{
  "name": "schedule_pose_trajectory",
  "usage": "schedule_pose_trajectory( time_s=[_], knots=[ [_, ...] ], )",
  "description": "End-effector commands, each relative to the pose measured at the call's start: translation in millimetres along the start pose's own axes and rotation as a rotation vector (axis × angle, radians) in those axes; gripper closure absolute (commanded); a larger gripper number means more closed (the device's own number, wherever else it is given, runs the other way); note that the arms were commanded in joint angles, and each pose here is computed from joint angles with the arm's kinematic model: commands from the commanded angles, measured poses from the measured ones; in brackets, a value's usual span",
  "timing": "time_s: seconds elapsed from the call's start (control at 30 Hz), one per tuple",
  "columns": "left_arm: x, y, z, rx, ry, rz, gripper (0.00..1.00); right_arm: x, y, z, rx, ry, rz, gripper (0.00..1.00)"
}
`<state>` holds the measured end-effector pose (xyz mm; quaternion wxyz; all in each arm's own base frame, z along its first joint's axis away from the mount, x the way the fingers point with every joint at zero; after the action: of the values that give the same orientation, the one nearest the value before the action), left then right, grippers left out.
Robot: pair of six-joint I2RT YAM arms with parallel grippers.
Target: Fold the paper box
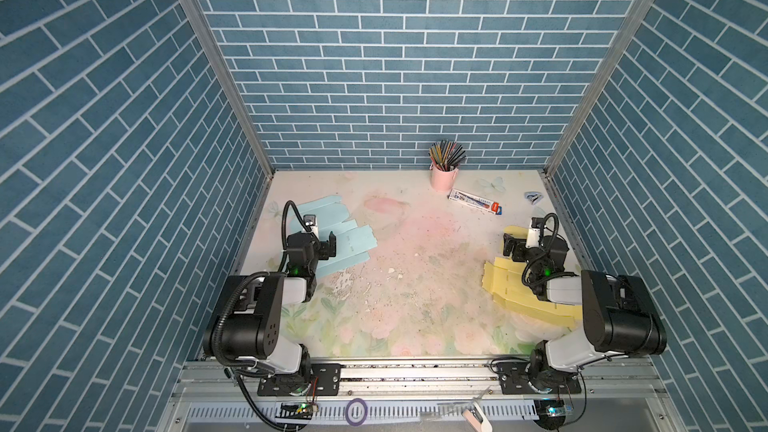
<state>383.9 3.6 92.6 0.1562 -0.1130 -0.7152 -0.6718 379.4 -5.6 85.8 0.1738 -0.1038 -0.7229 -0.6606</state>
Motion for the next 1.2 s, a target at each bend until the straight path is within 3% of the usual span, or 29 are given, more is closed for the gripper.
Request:
schedule_pose_trajectory(
  time_s=[0.0, 0.4, 0.7, 0.87, 0.97, 1.1, 1.17],
  knots=[
    [-2.5, 4.2, -1.3, -0.008, -0.007, -0.007, 0.01, -3.6, 6.4, -4.7, 0.014, -0.017, -0.013, 0.01],
    [-2.4, 4.1, -1.0, -0.007, -0.006, -0.007, 0.01, -3.6, 6.3, -5.1, 0.015, -0.02, -0.013, 0.01],
    [11.3, 20.5, 8.2, 0.021, 0.051, -0.036, 0.01, 5.0, 19.1, -26.4, -0.022, -0.173, 0.06, 0.01],
    [28.0, 41.1, 8.5, 0.059, 0.079, 0.063, 0.01, 32.6, 37.4, -35.8, -0.049, -0.296, 0.084, 0.01],
    [38.0, 53.8, 15.5, 0.144, 0.156, 0.162, 0.01, 49.6, 43.5, -41.6, -0.098, -0.399, 0.25, 0.01],
    [47.6, 70.5, -26.8, 0.304, -0.026, 0.296, 0.01, 50.5, 63.2, 2.7, -0.098, -0.243, 0.253, 0.01],
    [54.9, 70.7, -43.4, 0.38, -0.041, 0.355, 0.01, 54.9, 73.5, 29.1, -0.094, -0.182, 0.223, 0.01]
  ],
)
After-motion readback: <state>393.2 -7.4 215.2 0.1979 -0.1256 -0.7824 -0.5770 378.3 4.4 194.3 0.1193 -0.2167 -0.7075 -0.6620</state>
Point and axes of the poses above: each gripper's point midway between its finger pads, its own x axis back along the fingers, its own z axis along the line the jaws close on, y = z × x, the point moved 1 cm from there along x, back along the fingers, and after that the axes turned 8 degrees about x, right-handed, at the moved point
